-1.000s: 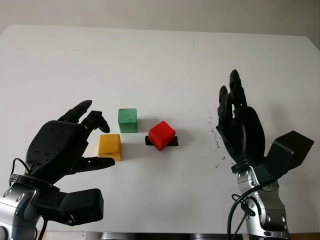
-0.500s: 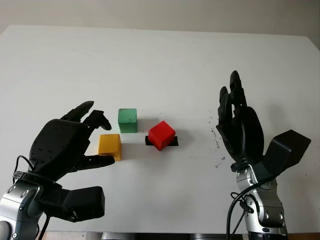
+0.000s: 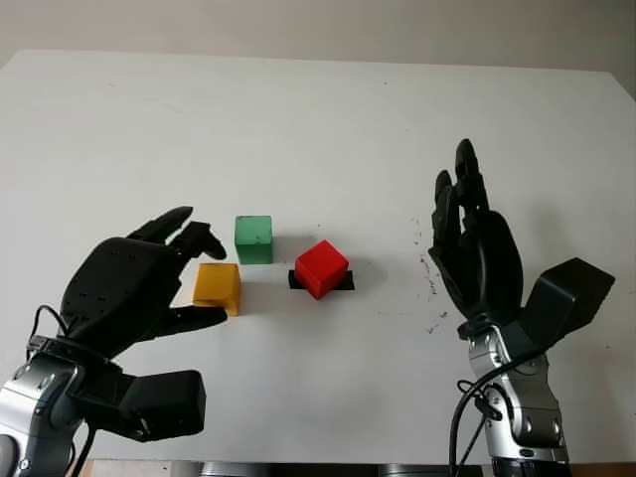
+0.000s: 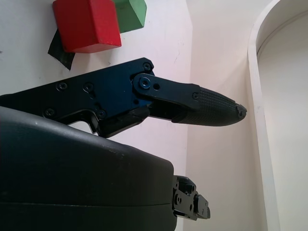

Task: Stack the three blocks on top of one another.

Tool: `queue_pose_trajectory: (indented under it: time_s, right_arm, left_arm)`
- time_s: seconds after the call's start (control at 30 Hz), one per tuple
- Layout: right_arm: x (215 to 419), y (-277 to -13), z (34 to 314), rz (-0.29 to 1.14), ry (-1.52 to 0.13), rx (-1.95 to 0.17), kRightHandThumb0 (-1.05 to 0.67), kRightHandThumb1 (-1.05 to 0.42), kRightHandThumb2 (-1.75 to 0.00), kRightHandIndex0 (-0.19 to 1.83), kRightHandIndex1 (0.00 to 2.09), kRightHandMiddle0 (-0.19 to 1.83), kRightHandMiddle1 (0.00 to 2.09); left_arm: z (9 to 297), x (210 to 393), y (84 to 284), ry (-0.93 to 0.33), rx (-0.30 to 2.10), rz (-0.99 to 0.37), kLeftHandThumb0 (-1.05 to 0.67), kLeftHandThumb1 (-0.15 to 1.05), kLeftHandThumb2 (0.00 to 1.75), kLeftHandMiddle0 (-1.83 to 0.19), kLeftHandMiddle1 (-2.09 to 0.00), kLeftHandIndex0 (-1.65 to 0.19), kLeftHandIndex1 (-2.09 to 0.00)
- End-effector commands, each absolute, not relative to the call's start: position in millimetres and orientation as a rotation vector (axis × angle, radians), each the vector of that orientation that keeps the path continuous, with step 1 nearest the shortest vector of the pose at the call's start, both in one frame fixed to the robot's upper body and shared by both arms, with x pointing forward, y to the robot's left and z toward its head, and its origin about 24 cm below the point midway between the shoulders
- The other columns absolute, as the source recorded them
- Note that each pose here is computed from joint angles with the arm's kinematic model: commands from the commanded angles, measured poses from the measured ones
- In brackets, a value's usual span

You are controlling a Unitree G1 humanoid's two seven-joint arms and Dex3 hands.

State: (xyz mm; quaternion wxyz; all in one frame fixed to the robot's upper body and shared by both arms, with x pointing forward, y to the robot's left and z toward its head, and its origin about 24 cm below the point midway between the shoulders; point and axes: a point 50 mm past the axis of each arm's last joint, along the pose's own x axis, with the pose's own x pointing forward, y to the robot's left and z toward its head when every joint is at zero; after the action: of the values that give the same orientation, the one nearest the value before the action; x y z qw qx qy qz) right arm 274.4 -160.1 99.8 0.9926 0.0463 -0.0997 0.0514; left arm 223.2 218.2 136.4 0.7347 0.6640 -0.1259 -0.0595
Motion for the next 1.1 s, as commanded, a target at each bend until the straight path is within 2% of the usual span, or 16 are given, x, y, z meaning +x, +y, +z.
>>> queue_pose_trajectory:
  time_s: [0.0, 0.17, 0.33, 0.57, 0.67, 0.8, 0.9, 1.07]
  right_arm:
    - [276.0, -161.9, 103.0, 0.096, -0.218, 0.084, -0.72, -1.05, -0.63, -0.19, 0.0, -0.19, 0.0]
    - [277.2, -161.5, 101.6, 0.095, -0.212, 0.078, -0.72, -1.05, -0.63, -0.19, 0.0, -0.19, 0.0]
    - [277.3, -160.7, 101.0, 0.094, -0.204, 0.054, -0.72, -1.05, -0.62, -0.19, 0.0, -0.19, 0.0]
    - [277.1, -160.4, 100.7, 0.108, -0.208, 0.058, -0.68, -1.05, -0.63, -0.19, 0.0, -0.19, 0.0]
    - [277.2, -160.2, 100.0, 0.107, -0.205, 0.053, -0.69, -1.05, -0.62, -0.19, 0.0, -0.19, 0.0]
    - [276.8, -160.0, 97.5, 0.094, -0.191, 0.053, -0.69, -1.05, -0.59, -0.19, 0.0, -0.19, 0.0]
    - [276.6, -159.2, 96.4, 0.09, -0.183, 0.054, -0.71, -1.05, -0.57, -0.19, 0.0, -0.19, 0.0]
    - [278.2, -158.0, 93.9, 0.097, -0.171, 0.034, -0.7, -1.05, -0.57, -0.19, 0.0, -0.19, 0.0]
  left_arm:
    - [138.6, 223.7, 218.8, -0.279, 1.461, -0.151, -0.41, 1.03, 0.06, -0.33, -0.07, -0.18, -1.26]
    - [143.3, 223.3, 218.6, -0.286, 1.46, -0.187, -0.35, 1.01, 0.05, -0.35, -0.07, -0.19, -1.31]
    - [151.7, 221.5, 216.9, -0.34, 1.491, -0.274, -0.34, 1.02, 0.05, -0.3, -0.04, -0.09, -1.42]
    - [184.4, 211.8, 207.8, -0.52, 1.551, -0.273, -0.38, 0.94, 0.04, -0.34, -0.06, -0.2, -1.42]
    - [196.4, 208.2, 206.0, -0.56, 1.57, -0.28, -0.38, 0.93, 0.05, -0.33, -0.06, -0.19, -1.42]
    - [223.2, 203.7, 203.3, -0.668, 1.582, -0.268, -0.39, 0.92, 0.05, -0.33, -0.05, -0.25, -1.34]
    - [238.9, 207.9, 203.2, -0.714, 1.528, -0.28, -0.37, 0.94, 0.06, -0.32, -0.05, -0.27, -1.3]
    - [257.8, 229.3, 193.7, -0.762, 1.447, -0.369, -0.37, 0.95, 0.06, -0.29, -0.04, -0.23, -1.33]
